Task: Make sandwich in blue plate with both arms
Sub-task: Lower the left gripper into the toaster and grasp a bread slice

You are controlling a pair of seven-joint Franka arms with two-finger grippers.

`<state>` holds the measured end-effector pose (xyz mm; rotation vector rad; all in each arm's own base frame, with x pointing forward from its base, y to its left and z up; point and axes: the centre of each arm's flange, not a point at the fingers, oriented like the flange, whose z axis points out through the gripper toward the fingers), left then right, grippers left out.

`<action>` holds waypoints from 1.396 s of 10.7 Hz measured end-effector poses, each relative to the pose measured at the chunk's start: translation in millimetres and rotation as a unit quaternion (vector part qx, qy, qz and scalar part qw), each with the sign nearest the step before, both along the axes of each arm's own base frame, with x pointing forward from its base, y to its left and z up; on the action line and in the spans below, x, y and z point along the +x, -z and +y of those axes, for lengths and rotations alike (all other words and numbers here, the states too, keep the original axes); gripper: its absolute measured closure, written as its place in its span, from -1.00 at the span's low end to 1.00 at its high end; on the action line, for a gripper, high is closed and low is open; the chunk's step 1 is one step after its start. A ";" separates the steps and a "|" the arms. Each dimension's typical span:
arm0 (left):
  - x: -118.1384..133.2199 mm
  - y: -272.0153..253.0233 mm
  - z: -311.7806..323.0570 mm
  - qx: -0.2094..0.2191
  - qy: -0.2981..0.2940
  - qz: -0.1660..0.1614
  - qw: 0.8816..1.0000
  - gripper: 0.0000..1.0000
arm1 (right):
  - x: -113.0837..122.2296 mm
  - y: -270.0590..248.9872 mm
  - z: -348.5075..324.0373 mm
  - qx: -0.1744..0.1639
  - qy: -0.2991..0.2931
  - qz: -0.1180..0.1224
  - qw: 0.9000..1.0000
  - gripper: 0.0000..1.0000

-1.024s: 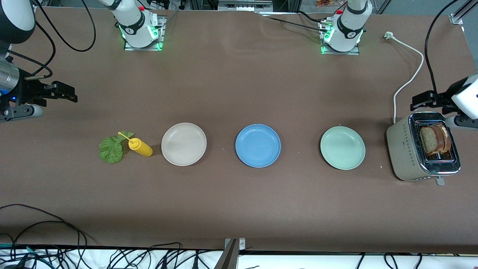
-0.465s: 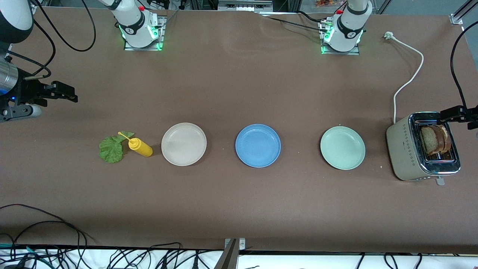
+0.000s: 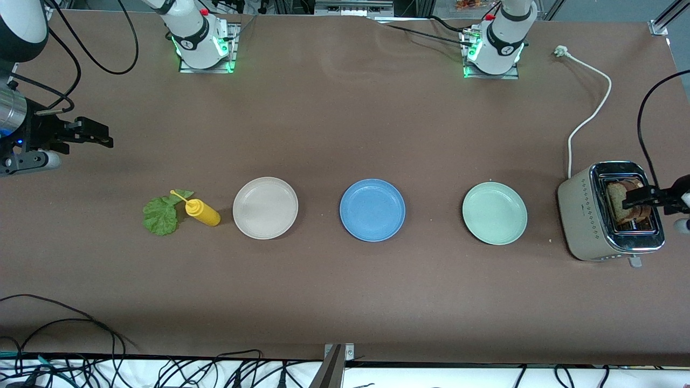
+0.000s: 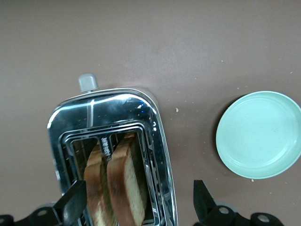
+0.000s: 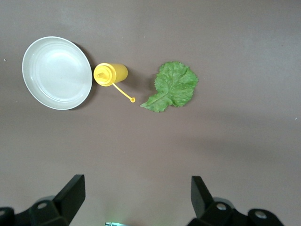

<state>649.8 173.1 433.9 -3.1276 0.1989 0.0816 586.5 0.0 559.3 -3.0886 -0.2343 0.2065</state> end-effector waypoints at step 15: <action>-17.1 69.5 14.5 -0.050 -0.083 0.048 0.994 -0.70 | -4.2 -2.1 2.7 0.002 -0.006 0.009 1.000 -1.00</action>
